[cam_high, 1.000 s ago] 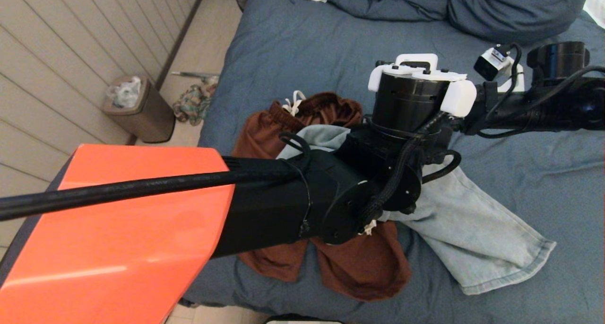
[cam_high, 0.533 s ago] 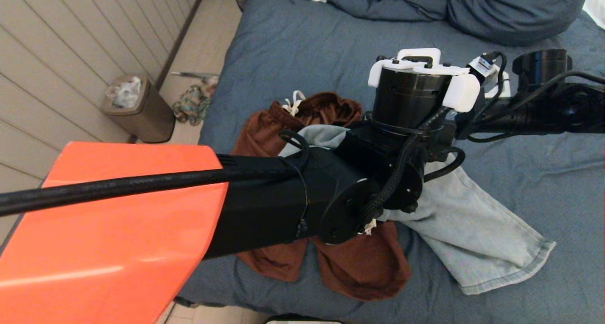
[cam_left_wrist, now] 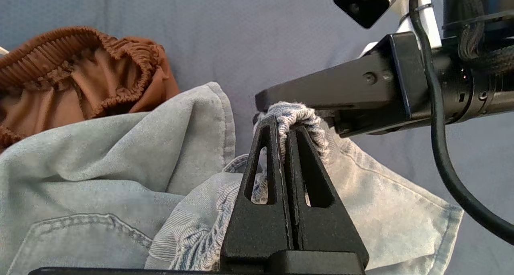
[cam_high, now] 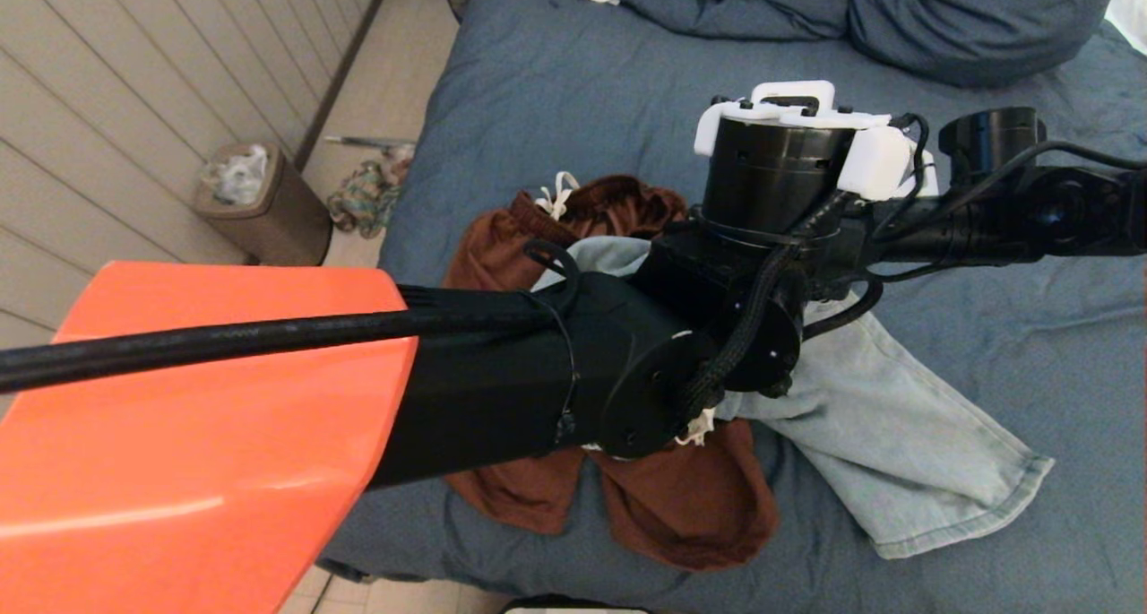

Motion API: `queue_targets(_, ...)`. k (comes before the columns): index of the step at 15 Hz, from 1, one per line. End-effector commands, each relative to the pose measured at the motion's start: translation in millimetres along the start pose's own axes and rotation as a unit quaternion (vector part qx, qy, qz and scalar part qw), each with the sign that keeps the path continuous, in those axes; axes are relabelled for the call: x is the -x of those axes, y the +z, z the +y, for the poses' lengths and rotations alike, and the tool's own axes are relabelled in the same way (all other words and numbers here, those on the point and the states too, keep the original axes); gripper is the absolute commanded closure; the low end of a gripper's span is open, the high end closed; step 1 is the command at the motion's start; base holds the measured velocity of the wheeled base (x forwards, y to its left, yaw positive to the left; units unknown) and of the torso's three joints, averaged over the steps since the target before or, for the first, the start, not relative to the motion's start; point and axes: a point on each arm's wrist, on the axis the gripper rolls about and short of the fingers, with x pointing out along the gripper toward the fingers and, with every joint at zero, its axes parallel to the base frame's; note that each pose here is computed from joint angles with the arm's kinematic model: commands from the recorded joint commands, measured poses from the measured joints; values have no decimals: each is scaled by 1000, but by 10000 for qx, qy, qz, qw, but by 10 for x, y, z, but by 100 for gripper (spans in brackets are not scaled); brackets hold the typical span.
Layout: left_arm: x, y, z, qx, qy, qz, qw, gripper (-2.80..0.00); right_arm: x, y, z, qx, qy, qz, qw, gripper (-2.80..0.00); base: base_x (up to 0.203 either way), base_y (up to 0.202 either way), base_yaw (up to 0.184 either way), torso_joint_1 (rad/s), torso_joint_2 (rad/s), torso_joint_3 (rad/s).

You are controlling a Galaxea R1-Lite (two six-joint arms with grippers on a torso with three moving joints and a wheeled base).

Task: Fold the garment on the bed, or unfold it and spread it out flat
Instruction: Unford the blue shorts

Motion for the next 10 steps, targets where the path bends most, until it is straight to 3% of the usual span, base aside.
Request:
queue_targets(1,-2,-5,-2,3,13,-2,10000,0,21,8,-11,-5,5,-14,10000,0,0,0,0,0,0,0)
queue_targets(10,-32,-71,-12,-27,27,52,10000,0,136,47,34,81,-72,-130,9999,0,0,0,0,0,0,0)
